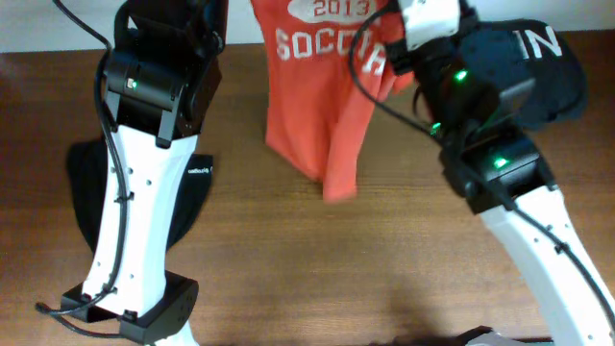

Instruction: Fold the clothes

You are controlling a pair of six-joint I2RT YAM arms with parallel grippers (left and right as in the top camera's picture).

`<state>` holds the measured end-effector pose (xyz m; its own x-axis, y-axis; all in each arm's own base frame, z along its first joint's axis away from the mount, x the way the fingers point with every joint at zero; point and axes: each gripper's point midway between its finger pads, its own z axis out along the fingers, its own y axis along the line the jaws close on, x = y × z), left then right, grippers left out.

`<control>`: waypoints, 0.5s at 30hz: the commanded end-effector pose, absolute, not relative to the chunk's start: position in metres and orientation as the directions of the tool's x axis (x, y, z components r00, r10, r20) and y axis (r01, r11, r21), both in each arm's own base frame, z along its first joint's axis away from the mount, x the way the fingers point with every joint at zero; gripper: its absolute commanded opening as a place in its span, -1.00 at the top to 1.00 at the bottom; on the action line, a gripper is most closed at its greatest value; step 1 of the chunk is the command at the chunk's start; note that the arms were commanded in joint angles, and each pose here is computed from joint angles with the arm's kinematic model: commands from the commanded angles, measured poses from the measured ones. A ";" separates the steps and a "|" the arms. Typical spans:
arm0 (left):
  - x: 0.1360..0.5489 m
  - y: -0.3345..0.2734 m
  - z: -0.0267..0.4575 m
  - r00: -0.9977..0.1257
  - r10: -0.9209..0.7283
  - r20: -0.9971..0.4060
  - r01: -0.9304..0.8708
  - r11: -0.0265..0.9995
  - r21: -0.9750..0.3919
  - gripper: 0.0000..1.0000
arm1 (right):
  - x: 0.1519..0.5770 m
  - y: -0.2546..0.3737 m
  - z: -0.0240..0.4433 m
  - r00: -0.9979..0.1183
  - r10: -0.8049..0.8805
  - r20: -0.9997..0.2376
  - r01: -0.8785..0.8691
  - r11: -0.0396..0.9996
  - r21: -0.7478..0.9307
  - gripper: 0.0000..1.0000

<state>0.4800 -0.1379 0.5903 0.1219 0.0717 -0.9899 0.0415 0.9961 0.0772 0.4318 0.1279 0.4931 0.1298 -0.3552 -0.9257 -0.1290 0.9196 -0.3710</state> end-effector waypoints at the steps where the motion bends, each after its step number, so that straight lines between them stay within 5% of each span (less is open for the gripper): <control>1: 0.473 -0.094 0.589 0.064 0.155 -0.986 -0.121 0.982 0.146 0.99 | 0.425 0.092 0.524 0.172 -0.365 -0.915 -0.097 0.918 -0.385 0.89; 7: 0.475 -0.093 0.492 -0.300 0.253 -0.920 -0.046 0.959 0.279 0.99 | 0.428 0.084 0.424 -0.188 -0.360 -0.914 -0.262 0.915 -0.306 0.87; 12: 0.456 -0.105 0.398 -0.592 0.316 -0.742 0.135 0.946 0.295 0.97 | 0.406 0.084 0.321 -0.553 -0.356 -0.753 -0.354 0.919 -0.174 0.62; 15: 0.445 -0.115 0.352 -0.700 0.358 -0.617 0.241 0.933 0.268 0.87 | 0.387 0.091 0.282 -0.667 -0.373 -0.645 -0.415 0.905 -0.095 0.60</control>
<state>0.4447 -0.1106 0.3871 -0.6228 0.3506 -0.6994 0.1905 0.9350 0.2992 0.3928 0.0884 0.3083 -0.5781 -0.4024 -0.7099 -0.4123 0.8948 -0.1715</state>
